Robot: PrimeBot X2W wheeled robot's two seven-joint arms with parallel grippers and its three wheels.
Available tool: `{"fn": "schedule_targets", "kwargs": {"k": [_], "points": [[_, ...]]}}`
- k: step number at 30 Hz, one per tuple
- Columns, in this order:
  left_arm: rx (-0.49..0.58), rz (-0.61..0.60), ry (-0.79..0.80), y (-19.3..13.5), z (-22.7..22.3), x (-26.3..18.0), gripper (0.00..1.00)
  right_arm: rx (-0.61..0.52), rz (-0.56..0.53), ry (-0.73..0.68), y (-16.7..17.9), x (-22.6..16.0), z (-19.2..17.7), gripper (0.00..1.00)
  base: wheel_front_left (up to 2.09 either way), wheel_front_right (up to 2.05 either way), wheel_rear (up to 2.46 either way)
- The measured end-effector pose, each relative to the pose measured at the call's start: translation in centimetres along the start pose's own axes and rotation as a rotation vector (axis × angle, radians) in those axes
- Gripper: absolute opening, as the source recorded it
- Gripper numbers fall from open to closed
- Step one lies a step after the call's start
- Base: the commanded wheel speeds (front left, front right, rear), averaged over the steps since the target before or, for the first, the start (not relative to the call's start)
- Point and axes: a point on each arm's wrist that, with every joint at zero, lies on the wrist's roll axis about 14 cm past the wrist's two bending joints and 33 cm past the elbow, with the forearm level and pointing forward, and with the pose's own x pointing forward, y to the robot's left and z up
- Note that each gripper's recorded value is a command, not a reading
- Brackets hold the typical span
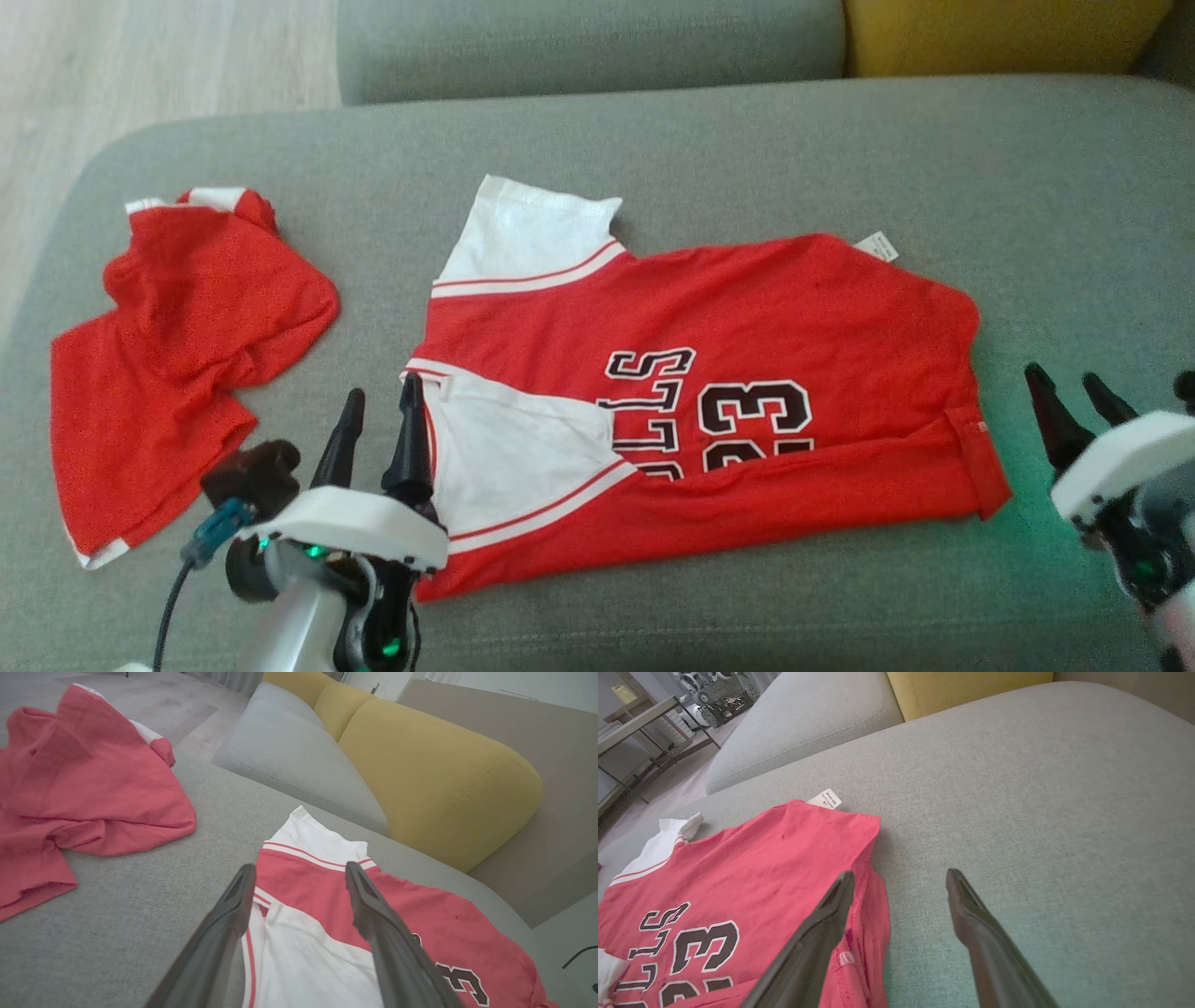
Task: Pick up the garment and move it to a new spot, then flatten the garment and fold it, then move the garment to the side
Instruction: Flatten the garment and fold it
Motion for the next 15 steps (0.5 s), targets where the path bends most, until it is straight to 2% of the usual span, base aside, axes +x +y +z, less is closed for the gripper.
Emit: {"fn": "schedule_targets", "kwargs": {"k": [7,10,15], "points": [[-0.013,-0.022,0.034,-0.3,-1.3,1.5,1.0,0.097,0.049,0.019,3.1,3.8,1.4,1.0,0.0,0.0,0.0],[-0.018,-0.021,0.038,0.0,-1.4,2.2,1.0,0.118,0.048,0.048,3.3,5.5,2.1,1.0,0.0,0.0,0.0],[-0.016,0.004,0.038,1.1,-1.4,2.9,1.0,0.152,0.023,0.153,3.0,7.9,1.1,1.0,0.0,0.0,0.0]]}}
